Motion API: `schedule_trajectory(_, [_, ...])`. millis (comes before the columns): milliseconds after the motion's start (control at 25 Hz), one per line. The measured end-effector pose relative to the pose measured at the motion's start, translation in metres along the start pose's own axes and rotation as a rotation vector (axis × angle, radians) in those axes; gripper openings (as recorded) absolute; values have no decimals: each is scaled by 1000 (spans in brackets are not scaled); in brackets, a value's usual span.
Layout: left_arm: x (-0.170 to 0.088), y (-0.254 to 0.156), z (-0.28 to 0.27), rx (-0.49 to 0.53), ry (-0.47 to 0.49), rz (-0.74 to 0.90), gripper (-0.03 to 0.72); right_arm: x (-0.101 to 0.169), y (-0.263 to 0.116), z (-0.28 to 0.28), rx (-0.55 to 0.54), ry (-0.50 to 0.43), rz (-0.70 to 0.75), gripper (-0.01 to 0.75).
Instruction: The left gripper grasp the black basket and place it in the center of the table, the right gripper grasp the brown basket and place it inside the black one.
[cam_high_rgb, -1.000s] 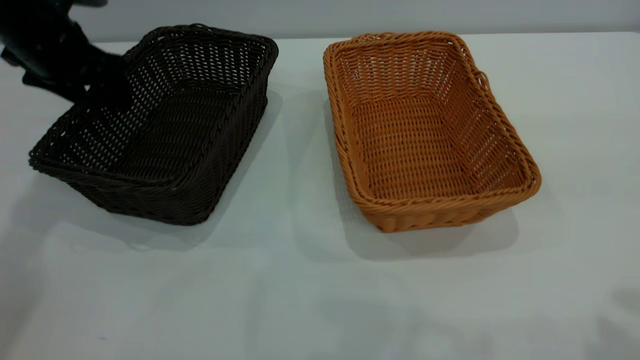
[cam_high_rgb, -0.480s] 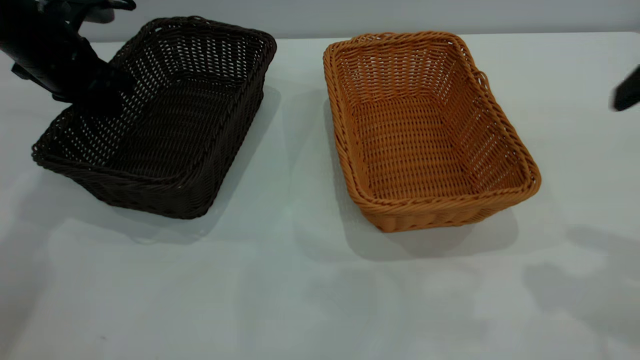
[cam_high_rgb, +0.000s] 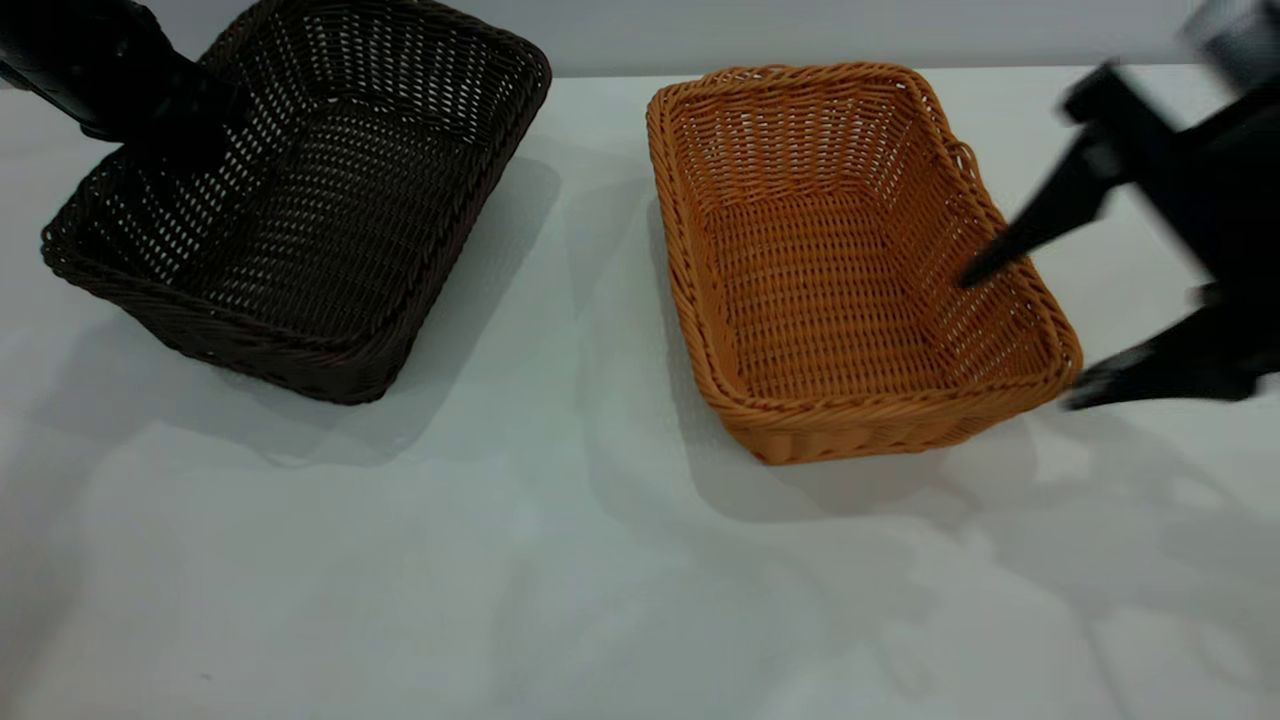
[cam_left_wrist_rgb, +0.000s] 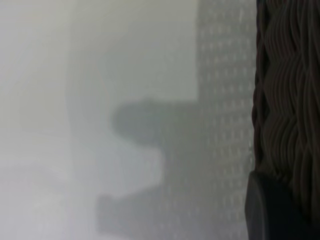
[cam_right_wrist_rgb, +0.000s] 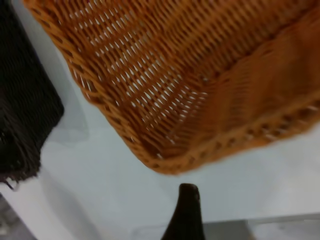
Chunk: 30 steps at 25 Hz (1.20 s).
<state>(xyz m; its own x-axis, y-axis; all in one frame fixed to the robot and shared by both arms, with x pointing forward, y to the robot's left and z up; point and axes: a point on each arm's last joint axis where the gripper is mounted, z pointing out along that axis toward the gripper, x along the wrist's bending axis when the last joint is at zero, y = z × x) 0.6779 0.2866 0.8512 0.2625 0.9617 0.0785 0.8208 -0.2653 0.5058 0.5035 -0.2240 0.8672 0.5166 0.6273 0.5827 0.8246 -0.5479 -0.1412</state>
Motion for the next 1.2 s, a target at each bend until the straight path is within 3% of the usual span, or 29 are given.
schedule_trajectory(320, [0,0,0,-3,2,6,84,-12,20,55,10,-8,257,582])
schedule_trajectory(440, [0,0,0,-3,2,12,84,-19,27,68,-11,-26,320,542])
schedule_trajectory(520, [0,0,0,-4,2,20,84,-22,31,74,-18,-29,334,454])
schedule_trajectory(680, [0,1,0,-10,5,53,84,-24,38,78,-52,-36,312,154])
schedule_trajectory(800, [1,1,0,-13,6,80,84,-22,53,72,-82,-3,276,84])
schedule_trajectory(920, [0,1,0,-10,4,105,84,-24,77,56,-106,82,236,82])
schedule_trajectory(1040, [-3,0,-1,15,-15,125,84,-24,113,21,-176,230,232,82])
schedule_trajectory(1200, [-33,4,0,29,-66,318,84,-27,146,-26,-229,391,176,82])
